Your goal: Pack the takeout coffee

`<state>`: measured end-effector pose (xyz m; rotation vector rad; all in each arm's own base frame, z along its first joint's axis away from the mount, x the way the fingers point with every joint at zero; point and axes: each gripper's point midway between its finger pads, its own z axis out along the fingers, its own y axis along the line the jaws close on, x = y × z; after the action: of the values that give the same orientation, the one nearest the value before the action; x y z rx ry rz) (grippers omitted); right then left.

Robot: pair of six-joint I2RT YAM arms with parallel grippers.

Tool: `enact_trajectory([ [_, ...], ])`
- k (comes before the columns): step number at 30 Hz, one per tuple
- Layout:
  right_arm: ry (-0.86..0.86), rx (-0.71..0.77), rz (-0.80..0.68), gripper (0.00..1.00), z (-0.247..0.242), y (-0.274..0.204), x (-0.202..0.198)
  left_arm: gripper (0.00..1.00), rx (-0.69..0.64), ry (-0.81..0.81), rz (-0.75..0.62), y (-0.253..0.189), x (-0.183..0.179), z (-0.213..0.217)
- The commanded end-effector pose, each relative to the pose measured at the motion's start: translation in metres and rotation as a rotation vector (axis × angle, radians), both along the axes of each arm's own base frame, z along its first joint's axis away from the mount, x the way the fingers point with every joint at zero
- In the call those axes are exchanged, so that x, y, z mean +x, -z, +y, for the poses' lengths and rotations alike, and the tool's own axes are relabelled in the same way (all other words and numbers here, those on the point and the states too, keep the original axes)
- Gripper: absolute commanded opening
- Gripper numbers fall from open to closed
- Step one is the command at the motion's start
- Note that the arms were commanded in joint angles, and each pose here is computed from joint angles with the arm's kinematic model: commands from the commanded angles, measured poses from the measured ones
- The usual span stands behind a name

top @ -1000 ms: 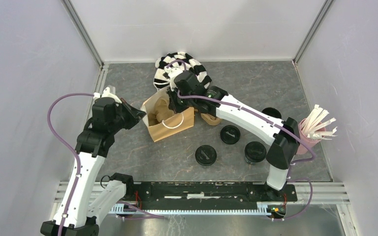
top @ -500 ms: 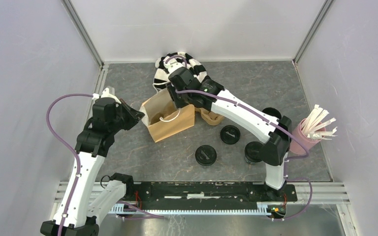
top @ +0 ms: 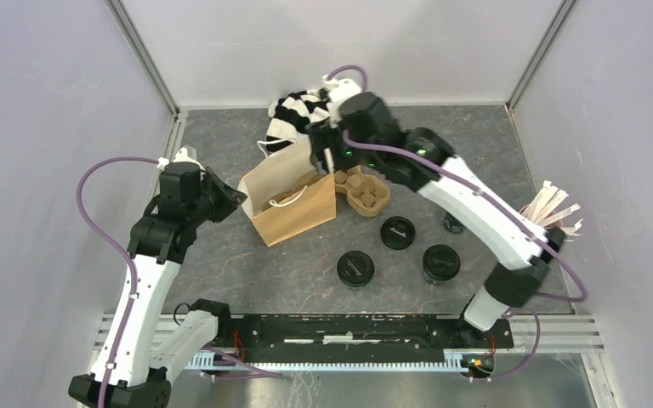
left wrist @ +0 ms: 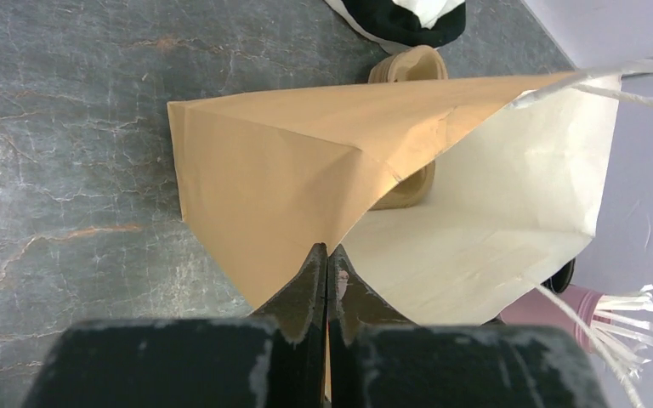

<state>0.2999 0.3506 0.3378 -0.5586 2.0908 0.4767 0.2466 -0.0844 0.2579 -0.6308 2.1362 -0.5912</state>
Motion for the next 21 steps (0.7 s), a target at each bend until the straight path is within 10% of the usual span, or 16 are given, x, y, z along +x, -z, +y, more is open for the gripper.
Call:
enact_trajectory([
  [1, 0.046, 0.113, -0.126, 0.79, -0.048, -0.063, -0.004, 0.02, 0.041, -0.011, 0.013, -0.013, -0.002, 0.006],
  [8, 0.022, -0.239, -0.112, 0.88, -0.136, 0.004, -0.043, 0.02, 0.117, -0.036, 0.041, -0.013, 0.001, 0.018],
  [21, -0.258, -0.271, 0.289, 0.98, -0.065, 0.159, -0.164, 0.02, 0.127, 0.011, 0.053, -0.004, 0.007, 0.012],
])
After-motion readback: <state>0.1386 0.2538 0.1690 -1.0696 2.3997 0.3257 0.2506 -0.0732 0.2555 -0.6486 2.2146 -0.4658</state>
